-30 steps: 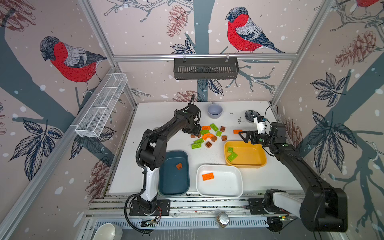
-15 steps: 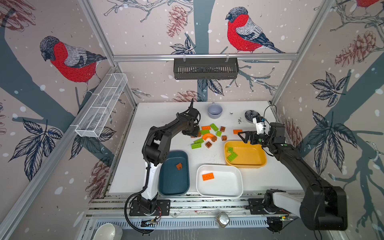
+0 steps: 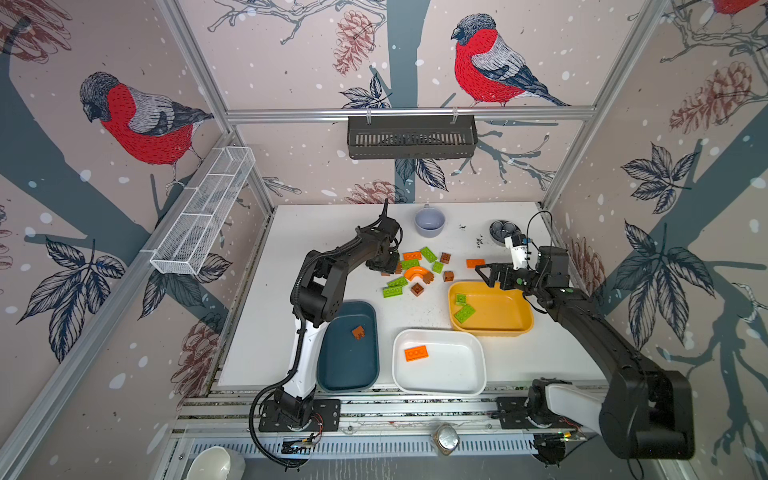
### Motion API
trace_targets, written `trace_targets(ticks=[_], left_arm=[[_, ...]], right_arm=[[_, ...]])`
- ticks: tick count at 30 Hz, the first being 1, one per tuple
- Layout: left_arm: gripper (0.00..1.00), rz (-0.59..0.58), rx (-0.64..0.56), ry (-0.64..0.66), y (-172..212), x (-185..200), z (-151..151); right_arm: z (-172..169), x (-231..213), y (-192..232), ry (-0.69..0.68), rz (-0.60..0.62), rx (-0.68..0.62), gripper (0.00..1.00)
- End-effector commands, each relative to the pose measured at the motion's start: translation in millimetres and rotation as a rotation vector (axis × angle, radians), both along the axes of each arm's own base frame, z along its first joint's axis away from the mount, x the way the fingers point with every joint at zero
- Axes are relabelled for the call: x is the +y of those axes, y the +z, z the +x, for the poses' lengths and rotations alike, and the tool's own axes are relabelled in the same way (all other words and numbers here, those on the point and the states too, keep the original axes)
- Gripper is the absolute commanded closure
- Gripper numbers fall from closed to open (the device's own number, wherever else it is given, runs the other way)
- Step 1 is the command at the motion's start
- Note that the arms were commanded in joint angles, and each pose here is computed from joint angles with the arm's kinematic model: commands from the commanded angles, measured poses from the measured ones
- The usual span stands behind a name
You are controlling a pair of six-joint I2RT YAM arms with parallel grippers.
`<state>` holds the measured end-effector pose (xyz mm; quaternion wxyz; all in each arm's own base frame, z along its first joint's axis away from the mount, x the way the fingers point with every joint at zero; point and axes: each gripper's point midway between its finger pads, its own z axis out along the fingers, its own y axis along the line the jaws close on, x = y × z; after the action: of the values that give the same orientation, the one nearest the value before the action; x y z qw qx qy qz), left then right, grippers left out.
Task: Sort the legos into containers by color
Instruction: 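Move the left gripper back to the pile and grasp a brown brick, then carry the brown brick to the teal tray and open the left gripper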
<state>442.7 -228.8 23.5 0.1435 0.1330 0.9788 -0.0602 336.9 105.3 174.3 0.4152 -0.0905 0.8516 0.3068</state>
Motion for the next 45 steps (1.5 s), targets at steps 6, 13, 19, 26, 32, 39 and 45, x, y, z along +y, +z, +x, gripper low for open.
trace_targets(ticks=[6, 13, 19, 26, 32, 39, 45], left_arm=[[0.69, 0.039, 0.017, 0.008, -5.3, 7.3, -1.6], [0.75, 0.061, -0.008, -0.001, 25.9, 16.3, -9.9], [0.74, 0.079, -0.043, 0.011, 70.5, 27.9, -18.7], [0.73, 0.008, -0.010, 0.050, 112.4, 49.7, -85.0], [0.73, 0.017, 0.091, 0.139, 109.2, 77.8, -145.9], [0.73, -0.018, 0.149, 0.234, 104.6, 99.1, -201.2], [0.70, 0.003, 0.170, 0.266, 76.1, 106.6, -211.0]], right_arm=[[2.7, 2.0, 2.1, 0.010, 0.006, -0.013, 0.01], [5.8, 2.3, 1.8, 0.011, 0.010, -0.013, 0.01], [10.6, 7.1, 7.1, 0.028, 0.018, -0.025, 0.01], [10.5, 23.9, 12.8, 0.083, 0.032, -0.039, 0.01], [4.4, 45.8, 10.5, 0.162, 0.023, -0.031, 0.01], [4.6, 54.1, 4.7, 0.201, 0.023, -0.009, 0.01], [8.4, 56.1, 8.7, 0.210, -0.001, -0.015, 0.01]])
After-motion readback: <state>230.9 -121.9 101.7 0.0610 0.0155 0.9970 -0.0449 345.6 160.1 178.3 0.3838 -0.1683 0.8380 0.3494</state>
